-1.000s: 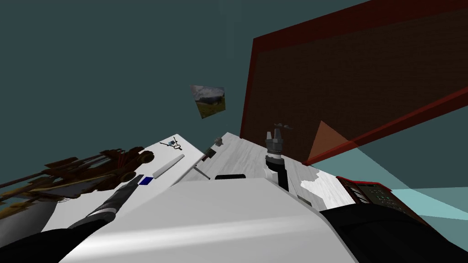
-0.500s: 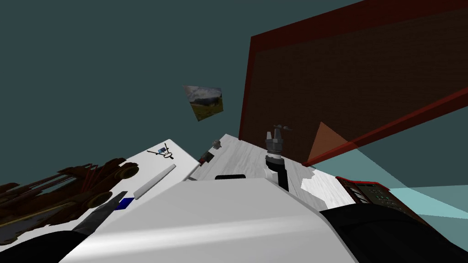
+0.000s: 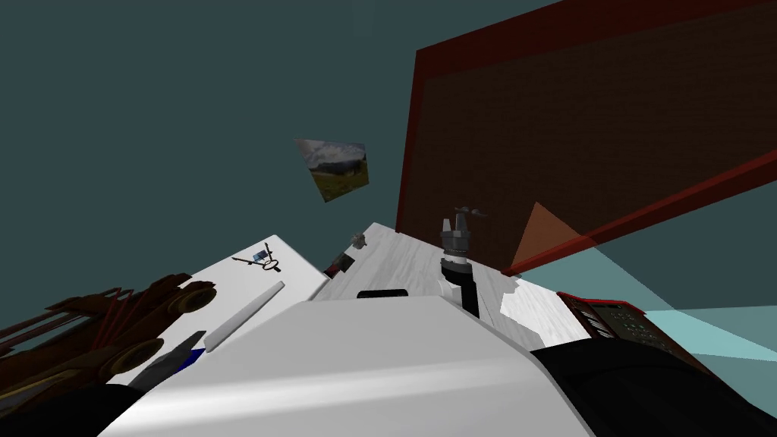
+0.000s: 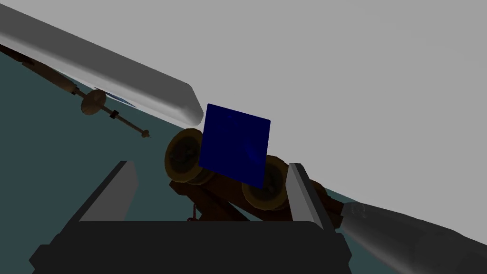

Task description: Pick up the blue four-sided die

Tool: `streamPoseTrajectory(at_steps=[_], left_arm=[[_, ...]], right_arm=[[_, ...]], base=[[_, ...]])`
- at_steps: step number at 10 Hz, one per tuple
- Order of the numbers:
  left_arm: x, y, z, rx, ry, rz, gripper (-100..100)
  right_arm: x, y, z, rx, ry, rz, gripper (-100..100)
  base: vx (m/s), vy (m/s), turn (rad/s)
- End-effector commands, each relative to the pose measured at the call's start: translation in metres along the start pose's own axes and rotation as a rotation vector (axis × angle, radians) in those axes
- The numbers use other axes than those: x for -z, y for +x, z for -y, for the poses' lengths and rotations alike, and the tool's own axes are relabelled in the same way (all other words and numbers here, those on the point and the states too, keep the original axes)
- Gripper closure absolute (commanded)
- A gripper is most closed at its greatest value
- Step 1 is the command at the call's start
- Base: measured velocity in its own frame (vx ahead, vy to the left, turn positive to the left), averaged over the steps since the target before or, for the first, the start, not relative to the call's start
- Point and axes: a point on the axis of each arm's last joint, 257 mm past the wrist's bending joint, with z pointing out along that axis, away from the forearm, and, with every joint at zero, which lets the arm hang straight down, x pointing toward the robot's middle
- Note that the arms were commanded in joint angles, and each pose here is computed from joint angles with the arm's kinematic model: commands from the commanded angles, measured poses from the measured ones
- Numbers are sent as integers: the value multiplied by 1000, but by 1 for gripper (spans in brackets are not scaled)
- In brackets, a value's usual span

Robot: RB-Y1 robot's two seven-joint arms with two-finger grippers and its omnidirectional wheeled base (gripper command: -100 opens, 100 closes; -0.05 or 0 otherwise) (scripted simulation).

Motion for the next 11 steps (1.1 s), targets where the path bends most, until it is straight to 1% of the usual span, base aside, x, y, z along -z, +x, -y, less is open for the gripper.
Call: streamPoseTrajectory(at_steps=[1,2,3,7,8,9,10,11], left_arm=[[-7,4,-3,3,-5,2,-100],[-5,2,-1,3,-2,1,-100],[-6,2,-2,2,-3,1,100],[-6,2,-3,2,-7,2,100],[-6,2,-3,1,-7,2,0],[0,0,1,-1,1,0,100],[4,-1,3,-4,3,-2,100],[2,0,1,-3,1,-1,100]], right_arm=[[0,0,0,0,0,0,0],[0,0,0,0,0,0,0],[0,0,0,0,0,0,0],[0,0,0,0,0,0,0],[0,0,0,0,0,0,0],[0,0,0,0,0,0,0],[0,0,0,0,0,0,0],[0,0,0,0,0,0,0]], base=[[34,63,-68],[16,32,-20],[2,6,8],[-1,1,4],[0,0,0],[-12,-29,48],[-24,-49,48],[-12,-23,14]])
